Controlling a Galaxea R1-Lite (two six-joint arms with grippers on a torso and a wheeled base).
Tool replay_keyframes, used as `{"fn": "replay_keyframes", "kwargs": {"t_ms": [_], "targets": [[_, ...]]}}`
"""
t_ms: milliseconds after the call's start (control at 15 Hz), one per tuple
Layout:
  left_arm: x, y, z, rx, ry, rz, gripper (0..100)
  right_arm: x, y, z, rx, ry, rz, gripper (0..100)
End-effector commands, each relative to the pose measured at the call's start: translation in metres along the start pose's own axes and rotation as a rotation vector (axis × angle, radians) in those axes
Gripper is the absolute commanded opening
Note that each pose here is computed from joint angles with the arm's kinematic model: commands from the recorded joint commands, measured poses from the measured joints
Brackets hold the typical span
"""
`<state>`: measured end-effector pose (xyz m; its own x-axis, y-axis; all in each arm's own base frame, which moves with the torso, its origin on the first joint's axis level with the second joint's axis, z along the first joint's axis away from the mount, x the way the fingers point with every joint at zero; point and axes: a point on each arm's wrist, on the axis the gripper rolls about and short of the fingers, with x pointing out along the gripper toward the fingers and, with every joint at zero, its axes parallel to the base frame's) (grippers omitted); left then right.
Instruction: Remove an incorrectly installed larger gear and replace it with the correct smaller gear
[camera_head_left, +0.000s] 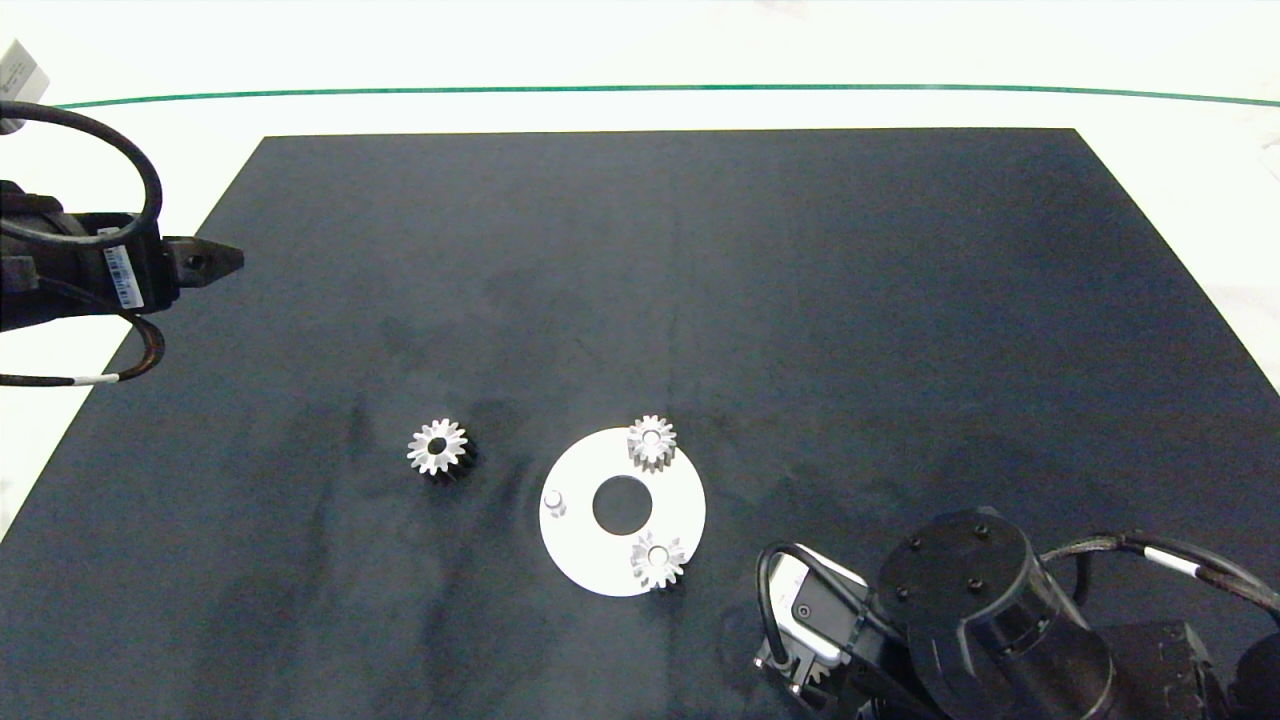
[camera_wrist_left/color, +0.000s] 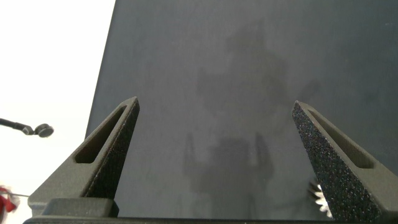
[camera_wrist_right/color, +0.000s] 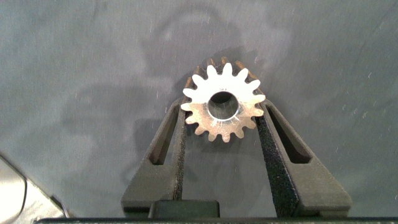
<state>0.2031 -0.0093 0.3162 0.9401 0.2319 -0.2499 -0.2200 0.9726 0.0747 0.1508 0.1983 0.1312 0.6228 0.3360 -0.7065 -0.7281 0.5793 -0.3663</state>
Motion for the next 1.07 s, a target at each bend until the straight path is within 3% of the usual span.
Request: {"fn": "replay_keyframes", "kwargs": {"t_ms": [67,333,600,1067], "targets": [[-0.012,0.000,0.002,0.000,-0.016,-0.016,100,-0.010,-0.003,0.004,0.007,-0.044,-0.011,25],[-0.038,-0.001,0.003,0.004,-0.040,-0.068,100,-0.014,-0.008,0.028,0.017,-0.095,-0.020,25],[-0.057,0.001,0.005,0.001,-0.071,-0.102,100,-0.038,-0.016,0.064,-0.016,-0.058,0.017,25],[-0.084,0.005,0.004,0.014,-0.079,-0.158,100,-0.017,-0.016,0.127,-0.064,-0.065,0.036,25]]}}
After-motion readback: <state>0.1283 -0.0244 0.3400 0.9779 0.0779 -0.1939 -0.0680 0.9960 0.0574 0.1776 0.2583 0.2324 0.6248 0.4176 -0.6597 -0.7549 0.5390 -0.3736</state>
